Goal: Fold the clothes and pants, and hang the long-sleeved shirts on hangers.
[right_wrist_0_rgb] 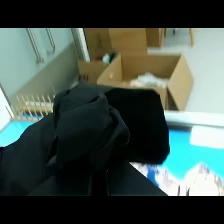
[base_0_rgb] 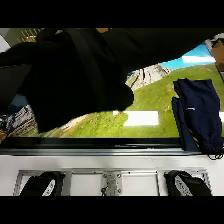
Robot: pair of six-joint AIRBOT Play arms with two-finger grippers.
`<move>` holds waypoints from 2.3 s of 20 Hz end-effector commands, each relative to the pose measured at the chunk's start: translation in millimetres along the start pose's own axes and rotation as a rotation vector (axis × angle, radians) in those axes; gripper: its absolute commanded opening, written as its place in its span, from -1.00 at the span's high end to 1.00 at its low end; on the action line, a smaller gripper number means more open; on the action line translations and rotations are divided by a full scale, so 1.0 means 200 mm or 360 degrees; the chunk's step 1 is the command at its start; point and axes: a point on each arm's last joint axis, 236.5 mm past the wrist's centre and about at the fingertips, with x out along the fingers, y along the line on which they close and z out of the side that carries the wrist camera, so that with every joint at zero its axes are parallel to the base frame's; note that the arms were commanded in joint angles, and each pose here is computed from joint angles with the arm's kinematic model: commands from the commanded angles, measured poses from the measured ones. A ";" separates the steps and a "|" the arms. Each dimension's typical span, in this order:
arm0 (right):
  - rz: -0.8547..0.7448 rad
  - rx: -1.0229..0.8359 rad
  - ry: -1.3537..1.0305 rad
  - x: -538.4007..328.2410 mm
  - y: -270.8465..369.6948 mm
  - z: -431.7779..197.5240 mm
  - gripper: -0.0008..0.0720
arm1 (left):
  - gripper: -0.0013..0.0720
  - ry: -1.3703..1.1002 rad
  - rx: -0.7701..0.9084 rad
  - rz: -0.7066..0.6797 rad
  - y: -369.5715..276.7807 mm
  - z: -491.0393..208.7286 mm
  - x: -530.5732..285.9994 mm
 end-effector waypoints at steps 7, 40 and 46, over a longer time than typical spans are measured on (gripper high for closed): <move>0.0022 0.0014 -0.0091 -0.10 0.09 0.11 0.94 | 0.92 0.0692 -0.0431 0.0171 0.07 -0.47 -0.07; -0.0033 0.0368 0.1145 0.59 -0.39 -1.53 -0.54 | -0.89 0.1376 -0.1249 0.1135 2.27 -1.84 0.14; -0.0013 0.0355 0.1108 0.42 -0.29 -1.51 -0.54 | -0.89 0.1312 -0.1399 0.0961 2.25 -1.94 0.32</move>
